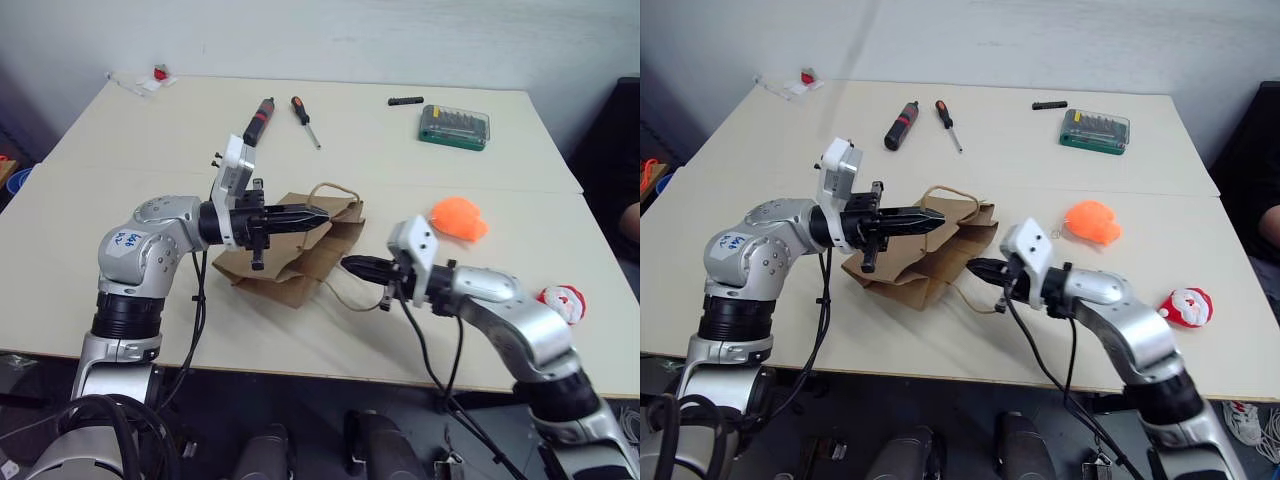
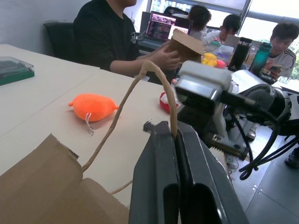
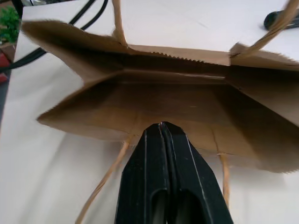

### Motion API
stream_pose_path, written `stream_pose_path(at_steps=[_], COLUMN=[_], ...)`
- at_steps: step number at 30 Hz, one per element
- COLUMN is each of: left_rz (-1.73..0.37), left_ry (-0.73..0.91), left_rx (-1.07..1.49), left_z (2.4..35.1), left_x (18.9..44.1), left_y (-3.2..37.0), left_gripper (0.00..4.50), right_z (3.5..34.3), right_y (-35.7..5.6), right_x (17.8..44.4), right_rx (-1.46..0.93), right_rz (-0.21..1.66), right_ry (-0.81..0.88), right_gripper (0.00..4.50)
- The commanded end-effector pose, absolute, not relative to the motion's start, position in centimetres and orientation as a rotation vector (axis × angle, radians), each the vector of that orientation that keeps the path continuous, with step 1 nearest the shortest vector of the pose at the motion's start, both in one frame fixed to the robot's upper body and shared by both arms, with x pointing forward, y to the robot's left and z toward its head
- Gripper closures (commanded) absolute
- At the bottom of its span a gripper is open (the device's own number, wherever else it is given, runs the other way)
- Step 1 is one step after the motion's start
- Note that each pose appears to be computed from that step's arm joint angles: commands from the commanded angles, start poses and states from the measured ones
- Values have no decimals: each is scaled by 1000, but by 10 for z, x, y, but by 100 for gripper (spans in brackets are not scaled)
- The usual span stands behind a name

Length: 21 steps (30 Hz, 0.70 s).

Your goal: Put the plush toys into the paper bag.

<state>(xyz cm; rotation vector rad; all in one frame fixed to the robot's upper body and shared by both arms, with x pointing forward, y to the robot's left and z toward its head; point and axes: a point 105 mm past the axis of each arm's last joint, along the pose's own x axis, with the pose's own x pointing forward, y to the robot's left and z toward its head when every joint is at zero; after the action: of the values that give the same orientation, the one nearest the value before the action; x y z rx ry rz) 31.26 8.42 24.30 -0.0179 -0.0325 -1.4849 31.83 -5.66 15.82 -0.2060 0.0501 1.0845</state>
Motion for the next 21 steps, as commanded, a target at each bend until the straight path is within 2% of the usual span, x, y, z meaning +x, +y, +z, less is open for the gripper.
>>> stream_pose_path(at_steps=[1, 4, 7, 11, 15, 21], left_rz=[-1502, -1484, -1447, -1354, -1279, -1246], left_ry=[-100, -104, -131, -226, -282, -271], left_rx=[-3, 6, -9, -126, -226, -240], left_z=[259, 257, 261, 290, 309, 306], left_x=[304, 304, 307, 316, 320, 319], left_y=[83, 83, 86, 101, 120, 121], left_gripper=[450, 450, 450, 450, 450, 450], right_z=[150, 134, 106, 82, 74, 73], right_y=[-44, -32, -31, -46, -55, -63], right_x=[330, 338, 342, 342, 340, 337], right_rx=[-266, -302, -415, -498, -527, -489], right_rz=[1094, 1098, 1099, 1085, 1077, 1045], right_ry=[38, 75, 154, 225, 241, 237], right_gripper=[447, 447, 447, 447, 447, 447])
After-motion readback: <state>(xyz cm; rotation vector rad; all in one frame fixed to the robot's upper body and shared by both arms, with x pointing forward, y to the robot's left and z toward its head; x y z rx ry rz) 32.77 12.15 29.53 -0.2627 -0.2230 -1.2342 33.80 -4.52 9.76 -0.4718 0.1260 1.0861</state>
